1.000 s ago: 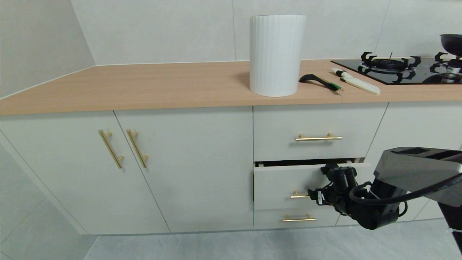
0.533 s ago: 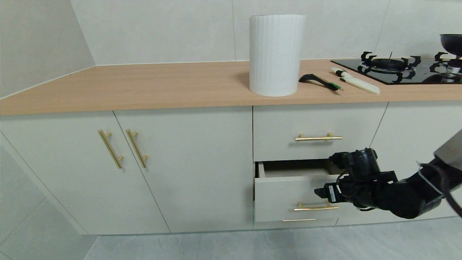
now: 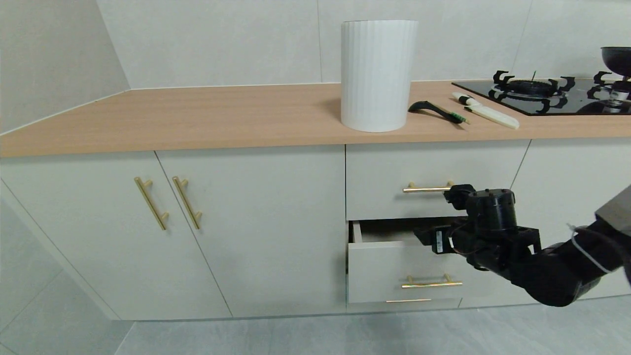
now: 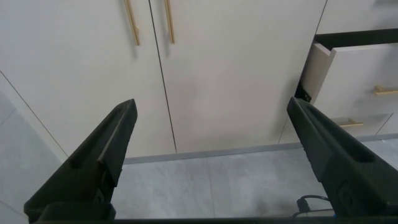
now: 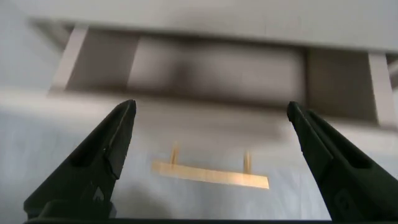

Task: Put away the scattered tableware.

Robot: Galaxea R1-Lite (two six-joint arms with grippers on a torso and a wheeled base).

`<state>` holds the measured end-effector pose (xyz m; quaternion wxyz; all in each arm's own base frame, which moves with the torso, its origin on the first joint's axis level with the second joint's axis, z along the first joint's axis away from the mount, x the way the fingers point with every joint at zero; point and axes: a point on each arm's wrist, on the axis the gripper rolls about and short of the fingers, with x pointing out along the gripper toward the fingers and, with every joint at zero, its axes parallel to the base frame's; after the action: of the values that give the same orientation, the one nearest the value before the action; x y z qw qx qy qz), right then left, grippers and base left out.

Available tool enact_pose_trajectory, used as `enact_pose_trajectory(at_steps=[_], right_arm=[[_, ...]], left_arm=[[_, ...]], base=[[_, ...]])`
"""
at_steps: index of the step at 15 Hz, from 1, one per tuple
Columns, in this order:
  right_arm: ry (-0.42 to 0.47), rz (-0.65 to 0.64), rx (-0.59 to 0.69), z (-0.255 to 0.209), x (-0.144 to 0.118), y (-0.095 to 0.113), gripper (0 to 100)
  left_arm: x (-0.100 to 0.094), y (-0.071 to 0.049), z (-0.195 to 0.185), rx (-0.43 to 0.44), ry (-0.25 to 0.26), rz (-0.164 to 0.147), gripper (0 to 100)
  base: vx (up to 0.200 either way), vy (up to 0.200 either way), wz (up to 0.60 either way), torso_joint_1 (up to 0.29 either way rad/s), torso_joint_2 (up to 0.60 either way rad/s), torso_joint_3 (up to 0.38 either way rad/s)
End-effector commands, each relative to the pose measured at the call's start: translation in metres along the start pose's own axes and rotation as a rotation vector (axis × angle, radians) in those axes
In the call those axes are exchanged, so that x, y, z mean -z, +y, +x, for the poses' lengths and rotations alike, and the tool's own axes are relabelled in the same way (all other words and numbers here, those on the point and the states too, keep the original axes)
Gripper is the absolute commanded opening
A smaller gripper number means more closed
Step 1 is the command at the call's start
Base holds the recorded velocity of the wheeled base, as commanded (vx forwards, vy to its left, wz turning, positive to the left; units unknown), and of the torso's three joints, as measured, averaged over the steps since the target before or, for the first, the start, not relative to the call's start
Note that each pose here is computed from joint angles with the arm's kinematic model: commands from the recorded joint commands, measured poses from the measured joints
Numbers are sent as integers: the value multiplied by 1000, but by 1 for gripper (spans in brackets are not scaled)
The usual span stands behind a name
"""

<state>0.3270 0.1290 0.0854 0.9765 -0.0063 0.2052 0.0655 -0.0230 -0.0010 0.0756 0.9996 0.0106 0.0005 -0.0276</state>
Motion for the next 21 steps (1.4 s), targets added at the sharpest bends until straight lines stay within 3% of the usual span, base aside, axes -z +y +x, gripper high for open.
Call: enact_pose_trajectory(at_steps=[1, 12, 21], right_arm=[[-9, -3, 54, 42, 40, 5, 100], [1, 0, 73, 50, 45, 0, 100], [152, -34, 56, 23, 34, -4, 100]], left_arm=[[0, 0, 0, 0, 0, 0, 100], [0, 0, 0, 0, 0, 0, 100], [0, 0, 0, 0, 0, 0, 100]], base=[[0, 0, 0, 0, 0, 0], [0, 0, 0, 0, 0, 0], [0, 0, 0, 0, 0, 0]])
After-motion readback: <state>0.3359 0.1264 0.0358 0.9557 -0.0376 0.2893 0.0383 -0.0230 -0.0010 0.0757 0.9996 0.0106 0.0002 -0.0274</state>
